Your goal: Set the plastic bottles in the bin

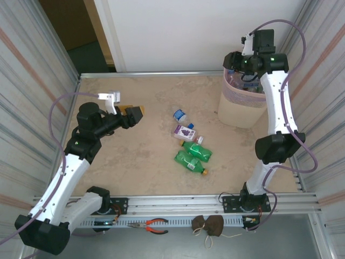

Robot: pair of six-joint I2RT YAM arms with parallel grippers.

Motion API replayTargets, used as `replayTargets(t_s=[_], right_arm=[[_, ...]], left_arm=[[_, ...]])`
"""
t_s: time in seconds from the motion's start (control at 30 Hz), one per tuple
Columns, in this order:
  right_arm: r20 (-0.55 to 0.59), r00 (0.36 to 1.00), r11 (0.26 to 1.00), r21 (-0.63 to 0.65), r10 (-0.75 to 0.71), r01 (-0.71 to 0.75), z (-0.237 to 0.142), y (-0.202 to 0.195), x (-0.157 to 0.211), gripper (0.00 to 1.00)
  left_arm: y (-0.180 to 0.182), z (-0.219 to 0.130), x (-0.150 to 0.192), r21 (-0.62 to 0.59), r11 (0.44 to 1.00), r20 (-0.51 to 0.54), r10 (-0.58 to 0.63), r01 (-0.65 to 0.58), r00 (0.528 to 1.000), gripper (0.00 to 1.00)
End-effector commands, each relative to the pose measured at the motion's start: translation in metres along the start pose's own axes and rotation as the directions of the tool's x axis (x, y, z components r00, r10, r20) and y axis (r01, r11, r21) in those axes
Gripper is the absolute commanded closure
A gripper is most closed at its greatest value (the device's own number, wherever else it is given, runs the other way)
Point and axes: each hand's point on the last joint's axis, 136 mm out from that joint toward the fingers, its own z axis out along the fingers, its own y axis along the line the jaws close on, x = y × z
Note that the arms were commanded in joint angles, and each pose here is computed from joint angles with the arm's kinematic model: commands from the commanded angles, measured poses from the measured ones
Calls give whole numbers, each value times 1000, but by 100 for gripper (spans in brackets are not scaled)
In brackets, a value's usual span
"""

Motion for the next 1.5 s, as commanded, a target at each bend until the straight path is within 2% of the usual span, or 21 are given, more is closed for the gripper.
replayTargets(t_s=[0.0,0.23,0.37,0.77,1.17,1.37,1.47], right_arm=[[27,997,998,0,-68,68,-28,18,5,50],[-40,984,984,-31,-176,175,-21,54,42,50],[-98,954,959,-57,-283,278,-8,76,72,50],[-289,841,886,-65,-457,459,74,96,148,49],[-423,754,857,-127,-502,500,174,98,210,42],[-461,727,852,-152,-509,500,206,98,232,34],[-480,716,852,-159,-508,498,219,95,242,33]], left_arm=[[0,1,-3,17,1000,12,-9,9,1000,25],[0,2,-2,20,1000,6,-15,15,1000,25],[0,3,-1,20,1000,1,-17,17,1000,26],[-2,-2,0,20,1000,-1,-18,18,1000,26],[-5,-11,0,6,1000,5,-11,11,1000,25],[-5,-14,0,2,1000,10,-12,12,1000,26],[-5,-15,2,-1,1000,9,-14,14,1000,26]])
